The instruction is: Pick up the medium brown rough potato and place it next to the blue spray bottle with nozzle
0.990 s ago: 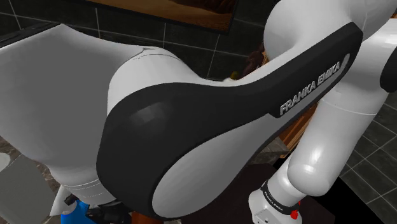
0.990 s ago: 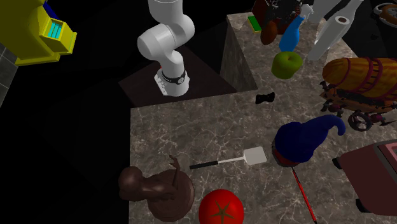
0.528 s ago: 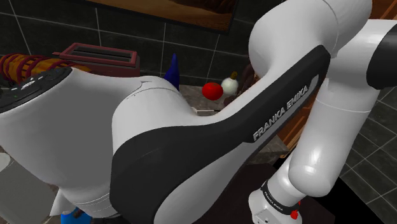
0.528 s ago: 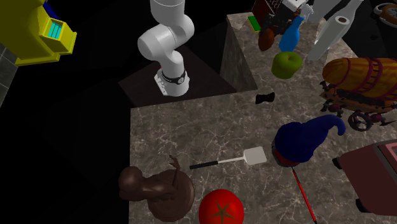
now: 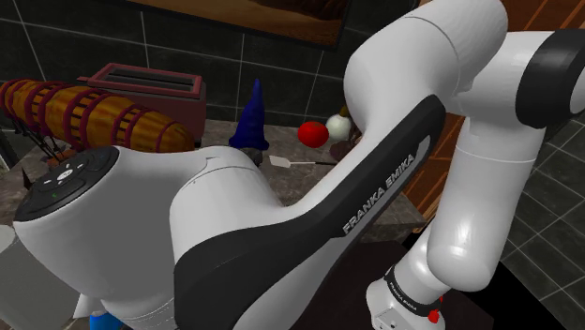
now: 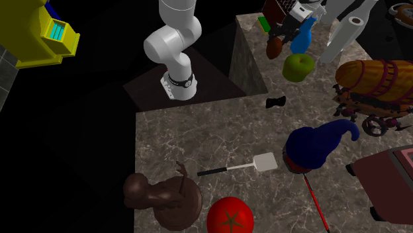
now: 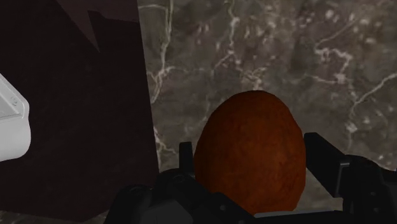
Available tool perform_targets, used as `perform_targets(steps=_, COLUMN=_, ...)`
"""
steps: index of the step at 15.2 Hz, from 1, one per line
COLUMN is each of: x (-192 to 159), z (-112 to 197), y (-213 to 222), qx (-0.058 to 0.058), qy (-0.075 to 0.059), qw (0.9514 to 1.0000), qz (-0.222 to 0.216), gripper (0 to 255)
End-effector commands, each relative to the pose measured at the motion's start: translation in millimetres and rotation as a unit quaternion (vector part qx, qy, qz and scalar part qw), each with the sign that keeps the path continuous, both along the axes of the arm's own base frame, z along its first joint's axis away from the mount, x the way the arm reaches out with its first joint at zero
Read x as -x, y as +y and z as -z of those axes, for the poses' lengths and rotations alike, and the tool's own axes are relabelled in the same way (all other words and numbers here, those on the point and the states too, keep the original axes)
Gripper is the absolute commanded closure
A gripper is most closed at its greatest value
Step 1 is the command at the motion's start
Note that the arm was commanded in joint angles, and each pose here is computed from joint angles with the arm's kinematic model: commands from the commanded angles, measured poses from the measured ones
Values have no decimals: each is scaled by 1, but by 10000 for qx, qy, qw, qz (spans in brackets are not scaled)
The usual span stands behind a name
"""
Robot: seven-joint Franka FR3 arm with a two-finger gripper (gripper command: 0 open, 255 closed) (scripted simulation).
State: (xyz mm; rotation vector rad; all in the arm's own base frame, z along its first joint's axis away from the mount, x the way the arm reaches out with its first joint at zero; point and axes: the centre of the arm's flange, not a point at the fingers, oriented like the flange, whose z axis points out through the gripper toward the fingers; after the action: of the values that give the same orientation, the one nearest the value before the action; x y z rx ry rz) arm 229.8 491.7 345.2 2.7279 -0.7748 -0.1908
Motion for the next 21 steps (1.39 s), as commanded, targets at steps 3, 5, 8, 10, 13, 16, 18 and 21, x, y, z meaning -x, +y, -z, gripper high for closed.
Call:
perform_targets(steps=3, x=1, z=10, y=0, qx=-1, qy=-1, qw=10000, qz=-2, gripper=255)
perform_targets(steps=5, x=1, z=10, y=0, qx=-1, qy=-1, qw=10000, qz=-1, gripper=255)
perform_targets(steps=8, x=1, z=10, y=0, qx=-1, qy=-1, qw=10000, qz=-1, gripper=255)
perform_targets(steps=10, x=-1, z=10, y=1, qx=-1, qy=-1, qw=10000, qz=-1, gripper=0)
perform_targets(steps=13, x=-1, z=10, y=0, qx=-1, qy=-1, qw=10000, qz=-1, gripper=0)
perform_targets(steps=16, x=-5, z=-15, y=7, qx=-1, qy=-2, qw=10000, qz=-1, gripper=0)
perform_targets(steps=18, x=-10, z=-37, y=12, qx=-1, qy=-2, qw=10000, qz=-1, gripper=0)
perform_targets(steps=21, x=-10, z=-37, y=12, qx=-1, qy=-1, qw=10000, qz=-1, gripper=0)
